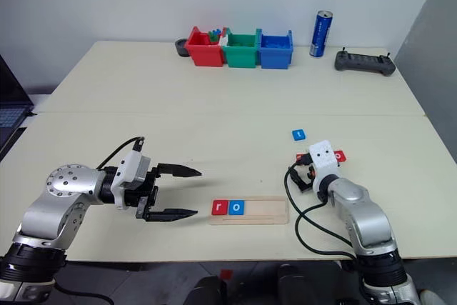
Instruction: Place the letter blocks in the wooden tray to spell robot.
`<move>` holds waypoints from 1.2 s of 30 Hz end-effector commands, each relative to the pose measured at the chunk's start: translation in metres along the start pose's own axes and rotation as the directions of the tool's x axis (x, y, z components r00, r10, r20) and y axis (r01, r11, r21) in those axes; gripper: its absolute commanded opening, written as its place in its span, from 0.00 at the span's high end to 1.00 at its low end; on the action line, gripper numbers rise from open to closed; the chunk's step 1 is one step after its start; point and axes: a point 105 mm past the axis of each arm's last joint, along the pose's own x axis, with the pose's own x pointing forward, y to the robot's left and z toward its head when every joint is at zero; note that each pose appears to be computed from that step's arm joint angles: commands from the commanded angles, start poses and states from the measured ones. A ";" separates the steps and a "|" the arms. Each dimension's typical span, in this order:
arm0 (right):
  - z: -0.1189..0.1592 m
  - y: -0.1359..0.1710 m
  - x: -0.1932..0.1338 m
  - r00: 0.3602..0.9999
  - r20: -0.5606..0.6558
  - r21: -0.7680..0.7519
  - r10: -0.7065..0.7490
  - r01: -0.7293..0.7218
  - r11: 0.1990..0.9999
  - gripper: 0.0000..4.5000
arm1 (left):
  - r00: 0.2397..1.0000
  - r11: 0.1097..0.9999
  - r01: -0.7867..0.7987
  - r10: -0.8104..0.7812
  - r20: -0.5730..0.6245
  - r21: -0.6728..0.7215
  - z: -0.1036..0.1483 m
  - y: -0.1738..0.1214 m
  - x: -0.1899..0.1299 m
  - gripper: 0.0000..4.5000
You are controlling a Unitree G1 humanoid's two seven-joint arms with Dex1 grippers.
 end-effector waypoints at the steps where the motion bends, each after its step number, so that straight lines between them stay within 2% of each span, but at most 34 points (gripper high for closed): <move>1: 0.000 -0.006 0.005 0.999 -0.002 0.039 -0.054 0.054 0.998 0.00 | 1.000 0.998 0.028 -0.028 -0.002 0.062 0.011 -0.001 0.000 0.00; 3: -0.002 -0.008 0.008 0.998 -0.014 0.054 -0.069 0.070 0.996 0.00 | 0.999 0.997 0.031 -0.031 0.004 0.065 0.012 0.000 0.003 0.00; 8: -0.004 -0.008 0.009 0.997 -0.025 0.044 -0.067 0.068 0.997 0.37 | 0.999 0.998 0.005 -0.008 0.031 0.067 0.015 0.005 0.007 0.00; 12: -0.005 -0.008 0.009 0.997 -0.024 0.040 -0.071 0.072 0.997 0.68 | 1.000 0.998 0.024 -0.023 -0.007 0.066 0.007 -0.001 0.002 0.00; 17: -0.002 -0.008 0.007 0.997 -0.010 0.036 -0.070 0.070 0.997 0.68 | 0.995 0.995 0.078 -0.074 -0.061 0.069 -0.001 -0.010 -0.004 0.00; 29: 0.000 -0.006 0.002 0.998 0.004 0.033 -0.057 0.057 0.998 0.68 | 0.990 0.989 0.128 -0.124 -0.062 0.072 -0.001 -0.017 -0.005 0.00; 36: -0.007 -0.009 -0.030 0.996 -0.009 0.047 -0.090 0.090 0.995 0.68 | 0.997 0.994 0.080 -0.080 0.002 0.070 0.003 -0.014 -0.002 0.00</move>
